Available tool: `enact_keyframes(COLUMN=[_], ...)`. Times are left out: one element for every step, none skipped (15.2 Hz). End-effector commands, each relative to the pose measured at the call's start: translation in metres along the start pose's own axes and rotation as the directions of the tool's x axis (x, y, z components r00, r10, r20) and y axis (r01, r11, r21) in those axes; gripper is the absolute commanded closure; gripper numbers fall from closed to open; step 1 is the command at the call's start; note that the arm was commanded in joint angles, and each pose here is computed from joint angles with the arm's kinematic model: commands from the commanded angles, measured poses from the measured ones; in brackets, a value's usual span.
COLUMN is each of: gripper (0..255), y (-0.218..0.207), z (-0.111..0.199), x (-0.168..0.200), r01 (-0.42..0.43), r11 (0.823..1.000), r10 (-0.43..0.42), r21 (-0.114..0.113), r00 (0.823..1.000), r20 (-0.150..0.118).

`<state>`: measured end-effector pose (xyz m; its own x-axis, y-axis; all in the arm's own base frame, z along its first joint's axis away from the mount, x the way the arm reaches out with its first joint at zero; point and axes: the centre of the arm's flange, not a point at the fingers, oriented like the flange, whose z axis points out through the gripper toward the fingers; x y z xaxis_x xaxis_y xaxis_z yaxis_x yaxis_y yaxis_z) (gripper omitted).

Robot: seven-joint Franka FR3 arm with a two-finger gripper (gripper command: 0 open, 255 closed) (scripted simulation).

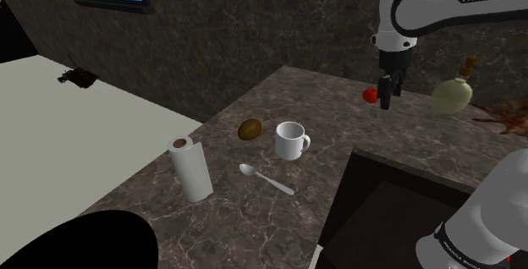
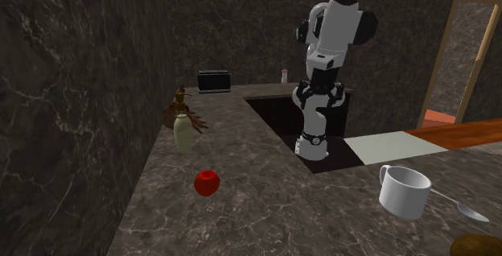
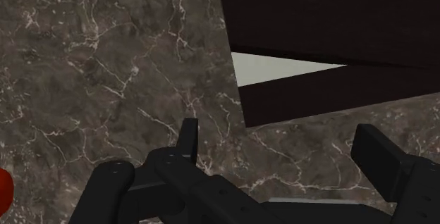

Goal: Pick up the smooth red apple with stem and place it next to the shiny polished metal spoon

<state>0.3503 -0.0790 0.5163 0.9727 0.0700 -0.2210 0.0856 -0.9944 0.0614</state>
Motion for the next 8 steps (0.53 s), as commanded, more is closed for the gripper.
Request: enact_keyframes(gripper=[0, 0, 0, 0, 0, 0, 0, 0], y=[0.020, 0.031, 0.043, 0.054, 0.065, 0.076, 0.087, 0.099], z=[0.006, 0.009, 0.013, 0.016, 0.019, 0.023, 0.026, 0.029], x=[0.018, 0.026, 0.033, 0.041, 0.048, 0.056, 0.063, 0.071], r01=[-0.010, -0.016, -0.021, -0.026, -0.032, -0.037, -0.042, -0.048], r11=[1.000, 1.000, 1.000, 1.000, 0.999, 0.999, 0.999, 0.999], r10=[0.010, 0.016, 0.021, 0.026, 0.032, 0.037, 0.042, 0.047], r21=[0.002, 0.003, 0.004, 0.005, 0.007, 0.008, 0.009, 0.010], r00=[1.000, 1.000, 0.999, 0.999, 0.999, 0.998, 0.998, 0.997], r20=[0.013, 0.019, 0.025, 0.030, 0.036, 0.042, 0.048, 0.054])
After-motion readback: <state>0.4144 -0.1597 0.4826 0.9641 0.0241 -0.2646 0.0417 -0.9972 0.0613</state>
